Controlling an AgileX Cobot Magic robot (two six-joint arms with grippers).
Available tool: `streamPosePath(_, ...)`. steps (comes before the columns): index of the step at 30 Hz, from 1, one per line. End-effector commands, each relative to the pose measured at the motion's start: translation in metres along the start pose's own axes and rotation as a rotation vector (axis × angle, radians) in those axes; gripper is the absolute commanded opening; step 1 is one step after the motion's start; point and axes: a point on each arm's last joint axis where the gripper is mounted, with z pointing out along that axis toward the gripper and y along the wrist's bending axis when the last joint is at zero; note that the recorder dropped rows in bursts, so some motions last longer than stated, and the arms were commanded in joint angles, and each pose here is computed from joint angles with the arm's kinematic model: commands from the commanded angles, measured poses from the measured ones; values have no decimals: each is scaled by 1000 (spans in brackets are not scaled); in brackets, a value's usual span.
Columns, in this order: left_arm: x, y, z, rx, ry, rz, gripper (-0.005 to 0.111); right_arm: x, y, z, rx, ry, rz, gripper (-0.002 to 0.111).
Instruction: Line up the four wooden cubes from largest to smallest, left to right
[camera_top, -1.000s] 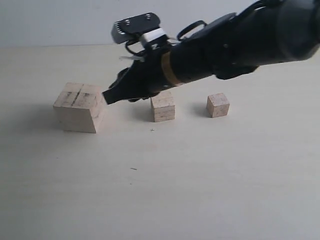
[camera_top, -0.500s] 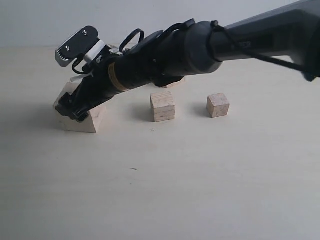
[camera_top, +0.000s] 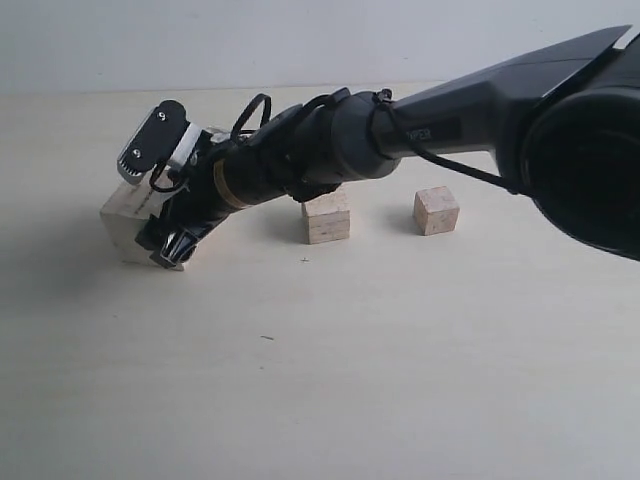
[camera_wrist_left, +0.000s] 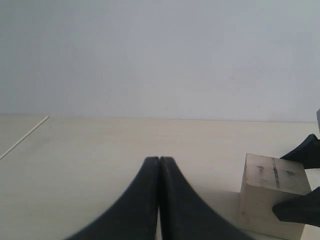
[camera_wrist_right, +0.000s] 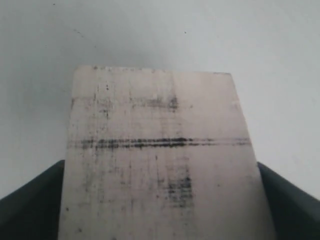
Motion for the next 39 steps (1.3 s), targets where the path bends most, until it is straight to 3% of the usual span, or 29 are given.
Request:
streamPosePath(1,-1,0,-1,-1,-8,-8,3,-13,-3,-8,9,-32,-87,22)
streamPosePath(2,-1,0,-1,-1,-8,-8,3,-16,-4,-11,14,-39,-89,6)
streamPosePath(3,-1,0,-1,-1,-8,-8,3,-19,-5,-14,18,-47,-86,1)
streamPosePath(9,-1,0,-1,-1,-8,-8,3,-72,-12,-66,7,-192,-111,0)
streamPosePath(14,-1,0,-1,-1,-8,-8,3,-93,-18,-119,-242,-343,-150,0)
streamPosePath(18,-1,0,-1,-1,-8,-8,3,-63,-42,-114,-296,-309,-65,0)
streamPosePath(25,-1,0,-1,-1,-8,-8,3,1,-33,-54,-352,-182,-58,0)
streamPosePath(39,-1,0,-1,-1,-8,-8,3,24,-22,-27,-354,-114,-40,0)
